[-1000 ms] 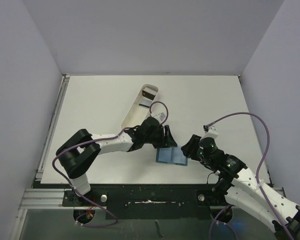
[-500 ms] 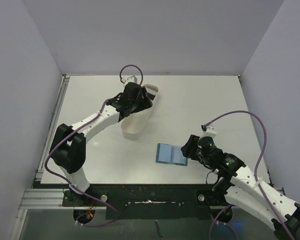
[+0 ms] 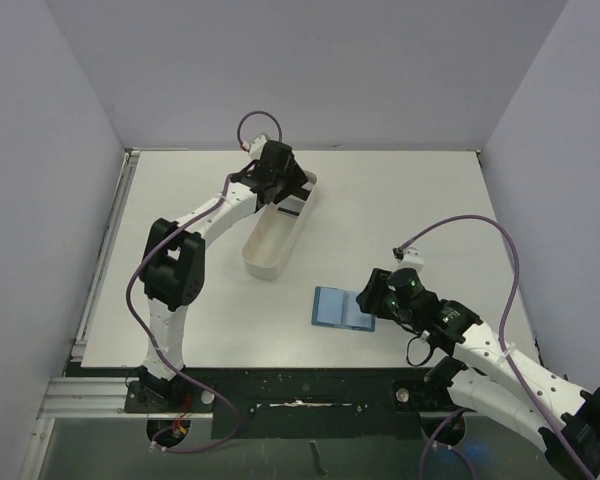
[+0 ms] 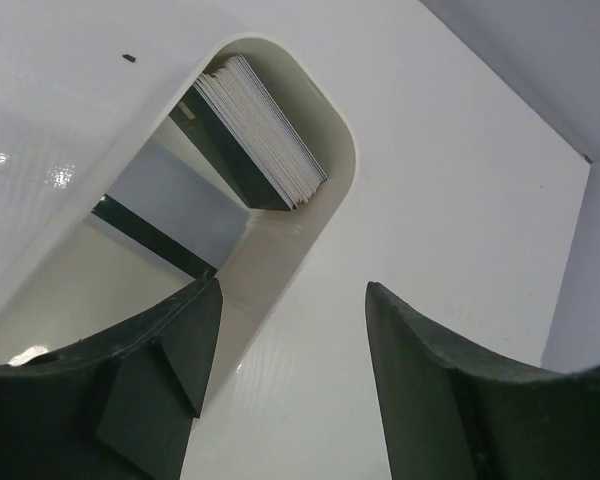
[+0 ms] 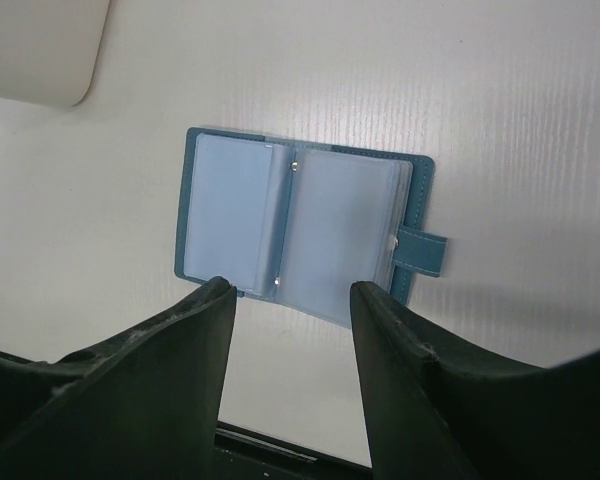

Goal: Put the credit cards into the card holder
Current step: Turn over the card slot in the card holder, then pick up the credit card from the storage box.

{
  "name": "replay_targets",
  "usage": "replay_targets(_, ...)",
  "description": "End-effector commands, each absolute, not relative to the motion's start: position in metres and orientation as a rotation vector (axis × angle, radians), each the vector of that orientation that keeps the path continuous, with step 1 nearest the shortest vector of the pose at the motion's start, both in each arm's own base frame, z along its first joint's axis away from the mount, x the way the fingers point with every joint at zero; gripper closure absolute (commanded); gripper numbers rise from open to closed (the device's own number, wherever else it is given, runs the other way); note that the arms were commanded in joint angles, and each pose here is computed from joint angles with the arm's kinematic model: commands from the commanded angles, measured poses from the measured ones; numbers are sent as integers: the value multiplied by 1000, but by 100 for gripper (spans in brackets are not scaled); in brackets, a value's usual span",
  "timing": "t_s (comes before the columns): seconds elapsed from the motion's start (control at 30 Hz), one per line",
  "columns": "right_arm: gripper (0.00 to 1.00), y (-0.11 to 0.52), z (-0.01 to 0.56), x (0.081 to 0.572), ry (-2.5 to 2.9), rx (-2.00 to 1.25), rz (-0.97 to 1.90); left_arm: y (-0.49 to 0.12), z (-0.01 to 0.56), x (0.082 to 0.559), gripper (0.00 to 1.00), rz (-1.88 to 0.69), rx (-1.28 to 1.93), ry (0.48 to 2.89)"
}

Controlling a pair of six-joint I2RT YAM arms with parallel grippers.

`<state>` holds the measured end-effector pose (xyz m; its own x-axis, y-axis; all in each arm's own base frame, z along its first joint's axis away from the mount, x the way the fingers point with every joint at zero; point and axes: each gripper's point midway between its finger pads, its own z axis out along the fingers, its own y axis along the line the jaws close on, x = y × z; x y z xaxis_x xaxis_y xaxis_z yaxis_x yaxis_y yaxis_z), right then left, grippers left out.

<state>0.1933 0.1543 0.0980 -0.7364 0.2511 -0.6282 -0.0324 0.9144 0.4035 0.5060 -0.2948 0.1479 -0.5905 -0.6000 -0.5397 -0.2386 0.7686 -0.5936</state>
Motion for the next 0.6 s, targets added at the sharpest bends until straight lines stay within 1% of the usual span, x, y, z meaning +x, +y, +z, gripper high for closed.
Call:
replay_targets(0.0,49,169,126,205,2284,119,570,-301,165,527,43,-661,-771,2112)
replay_targets(0.07,49,169,127,206,2282,118,566,-302,161,535,46,-654,-796,2096)
replay_targets(0.13,49,171,127,206,2281,112,578,-303,153,542,52,-645,-807,2089)
replay_targets(0.27,49,175,128,205,2287,103,590,-304,133,552,57,-641,-831,2106)
replay_targets(0.43,48,175,125,204,2290,95,593,-304,106,554,59,-631,-825,2130)
replay_targets(0.57,48,176,122,203,2294,100,605,-303,103,561,59,-689,-823,2103)
